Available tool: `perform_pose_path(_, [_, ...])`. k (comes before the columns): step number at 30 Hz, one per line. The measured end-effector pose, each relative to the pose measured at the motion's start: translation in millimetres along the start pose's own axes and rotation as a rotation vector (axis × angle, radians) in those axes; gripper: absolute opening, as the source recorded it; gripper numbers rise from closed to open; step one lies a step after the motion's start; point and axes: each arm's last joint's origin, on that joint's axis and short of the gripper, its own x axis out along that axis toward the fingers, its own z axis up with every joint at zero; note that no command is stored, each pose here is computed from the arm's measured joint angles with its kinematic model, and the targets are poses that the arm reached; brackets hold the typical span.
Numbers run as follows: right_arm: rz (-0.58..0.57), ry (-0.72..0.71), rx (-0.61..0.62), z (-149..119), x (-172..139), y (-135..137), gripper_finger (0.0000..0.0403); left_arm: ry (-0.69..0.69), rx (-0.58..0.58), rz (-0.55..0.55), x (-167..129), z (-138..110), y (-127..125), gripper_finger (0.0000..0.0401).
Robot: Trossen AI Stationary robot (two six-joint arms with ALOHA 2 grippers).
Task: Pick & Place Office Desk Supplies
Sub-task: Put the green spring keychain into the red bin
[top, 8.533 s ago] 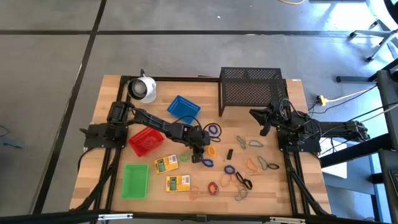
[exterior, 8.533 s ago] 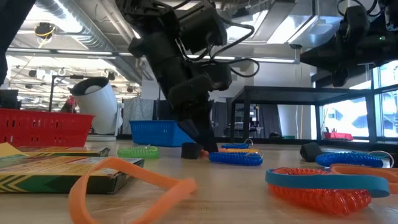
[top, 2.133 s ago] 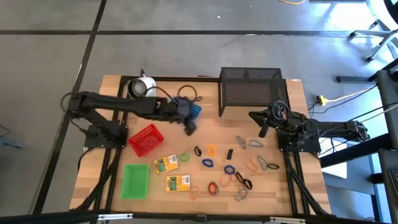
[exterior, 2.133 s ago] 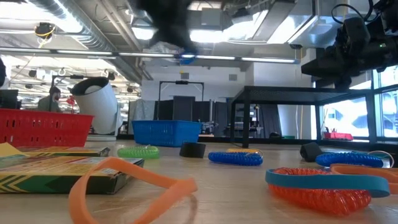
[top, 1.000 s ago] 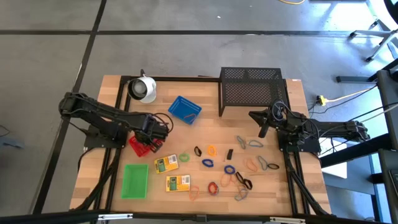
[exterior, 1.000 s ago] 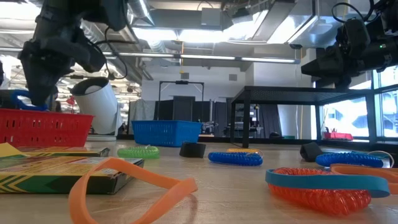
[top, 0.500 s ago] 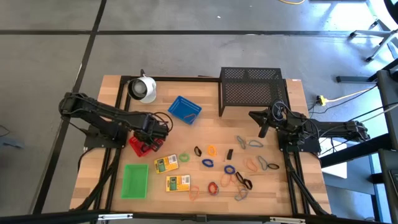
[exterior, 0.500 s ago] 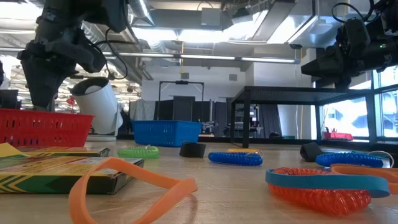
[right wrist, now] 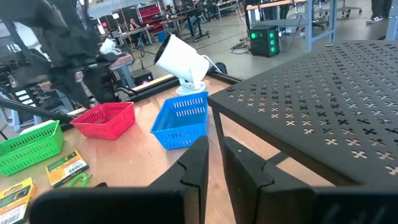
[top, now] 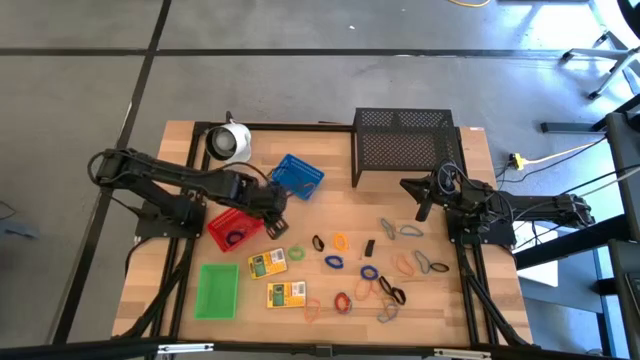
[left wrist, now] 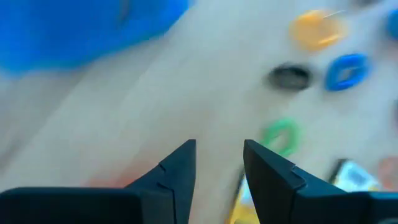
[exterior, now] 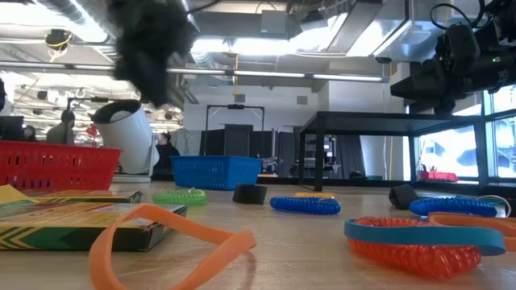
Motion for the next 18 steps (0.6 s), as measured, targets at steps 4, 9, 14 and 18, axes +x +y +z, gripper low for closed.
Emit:
perform_pose_path(4, [0.0, 0.0, 0.0, 0.0, 0.0, 0.0, 0.005, -0.124, 0.17, -0.094, 12.3, 13.1, -16.5, 0.0135])
perform_pose_path(9, [0.001, -0.001, 0.005, 0.1, 0.0, 0.1, 0.005, -0.148, 0.299, -0.159, 41.0, 20.4, -30.6, 0.0141])
perform_pose_path(14, [0.001, -0.001, 0.055, 0.2, 0.0, 0.1, 0.005, -0.026, 0.427, -0.206, 75.8, 10.0, -40.5, 0.0139])
perform_pose_path(18, [0.002, -0.004, 0.095, 0.4, 0.0, 0.1, 0.005, 0.036, 0.533, -0.206, 95.8, 3.0, -42.5, 0.0139])
